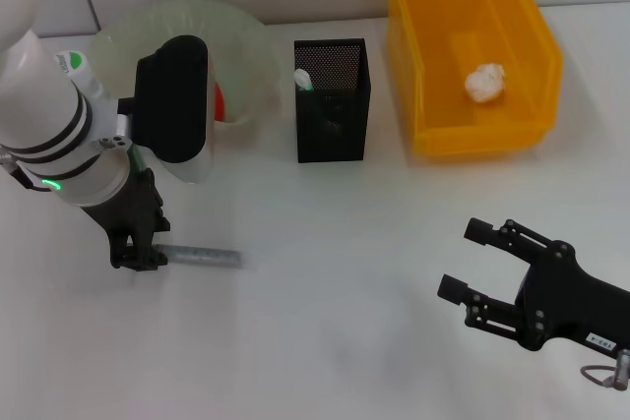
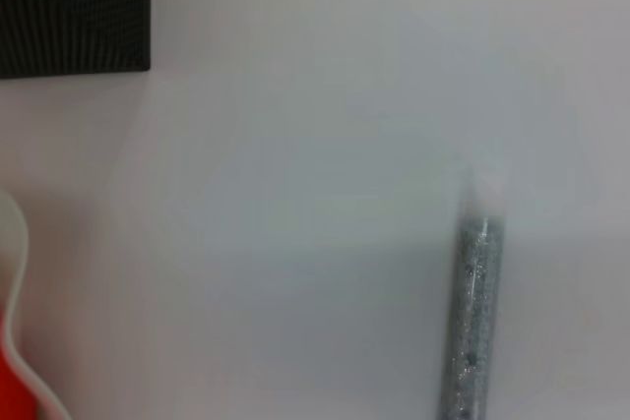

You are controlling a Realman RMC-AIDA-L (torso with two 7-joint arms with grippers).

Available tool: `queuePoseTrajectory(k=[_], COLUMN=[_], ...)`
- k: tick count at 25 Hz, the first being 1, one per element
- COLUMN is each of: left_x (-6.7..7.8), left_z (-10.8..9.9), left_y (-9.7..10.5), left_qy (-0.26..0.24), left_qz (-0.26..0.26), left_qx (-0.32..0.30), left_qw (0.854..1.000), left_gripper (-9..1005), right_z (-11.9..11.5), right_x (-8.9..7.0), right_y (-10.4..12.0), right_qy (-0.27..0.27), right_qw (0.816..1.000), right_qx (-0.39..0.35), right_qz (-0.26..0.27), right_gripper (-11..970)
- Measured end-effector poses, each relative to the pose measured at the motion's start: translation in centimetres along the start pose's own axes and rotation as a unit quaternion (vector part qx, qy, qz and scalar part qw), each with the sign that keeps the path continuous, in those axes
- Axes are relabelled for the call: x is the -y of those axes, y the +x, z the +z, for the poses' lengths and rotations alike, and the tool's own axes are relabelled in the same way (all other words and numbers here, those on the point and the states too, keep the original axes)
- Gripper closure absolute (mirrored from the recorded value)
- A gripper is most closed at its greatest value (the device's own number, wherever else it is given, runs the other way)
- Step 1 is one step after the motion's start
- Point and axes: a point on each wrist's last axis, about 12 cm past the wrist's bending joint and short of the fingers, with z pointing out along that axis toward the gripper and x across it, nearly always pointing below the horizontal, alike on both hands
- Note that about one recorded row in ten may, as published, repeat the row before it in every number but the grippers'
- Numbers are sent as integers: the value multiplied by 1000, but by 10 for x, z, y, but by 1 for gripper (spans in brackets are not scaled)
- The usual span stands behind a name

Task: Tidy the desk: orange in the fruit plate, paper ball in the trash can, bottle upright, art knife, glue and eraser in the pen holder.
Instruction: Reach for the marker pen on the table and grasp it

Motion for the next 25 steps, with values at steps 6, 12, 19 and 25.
queuePoseTrajectory(k=[6,12,19,25], left_x=[1,1,0,-1], left_z=[4,5,9,10], left_y=[0,1,1,2], left_qy=[5,5,11,6], left_qz=[2,6,8,8], left_qx=[-2,-2,-4,-3], left_qw=[1000,1000,1000,1000], left_gripper=[612,624,654,680], right_z=[0,0,-1,-1], right_x=[0,1,0,0], right_y=[0,0,1,1], right_qy=[0,1,2,2], right_qw=[1000,1000,1000,1000], right_qx=[0,-2,-2,-2], right_qz=[0,0,2,2], right_gripper=[162,162,163,163])
